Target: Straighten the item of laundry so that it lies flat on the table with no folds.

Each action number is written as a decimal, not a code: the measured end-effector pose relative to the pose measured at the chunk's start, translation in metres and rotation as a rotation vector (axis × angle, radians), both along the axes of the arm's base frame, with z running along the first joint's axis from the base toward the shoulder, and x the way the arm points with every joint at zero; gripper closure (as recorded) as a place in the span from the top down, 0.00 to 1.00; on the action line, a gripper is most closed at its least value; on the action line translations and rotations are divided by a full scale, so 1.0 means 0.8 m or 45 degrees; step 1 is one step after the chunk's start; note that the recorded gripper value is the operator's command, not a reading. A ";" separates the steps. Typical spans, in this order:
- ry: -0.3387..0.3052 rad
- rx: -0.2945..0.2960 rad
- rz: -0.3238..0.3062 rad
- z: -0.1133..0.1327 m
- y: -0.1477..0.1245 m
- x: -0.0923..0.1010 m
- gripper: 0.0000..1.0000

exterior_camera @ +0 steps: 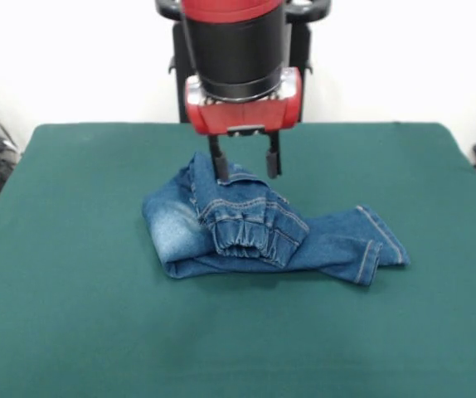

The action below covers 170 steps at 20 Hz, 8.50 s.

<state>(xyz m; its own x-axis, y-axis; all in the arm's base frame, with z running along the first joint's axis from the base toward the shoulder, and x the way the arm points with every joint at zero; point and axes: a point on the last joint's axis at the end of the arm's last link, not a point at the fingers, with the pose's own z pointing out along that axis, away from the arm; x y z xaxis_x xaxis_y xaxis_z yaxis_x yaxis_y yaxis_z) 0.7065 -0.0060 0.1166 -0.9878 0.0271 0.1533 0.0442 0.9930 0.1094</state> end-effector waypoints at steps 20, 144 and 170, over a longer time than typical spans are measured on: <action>0.002 0.034 -0.024 -0.013 -0.054 0.006 1.00; -0.254 0.212 0.087 -0.129 0.002 -0.058 0.00; -0.131 -0.084 0.148 0.009 0.125 -0.152 0.00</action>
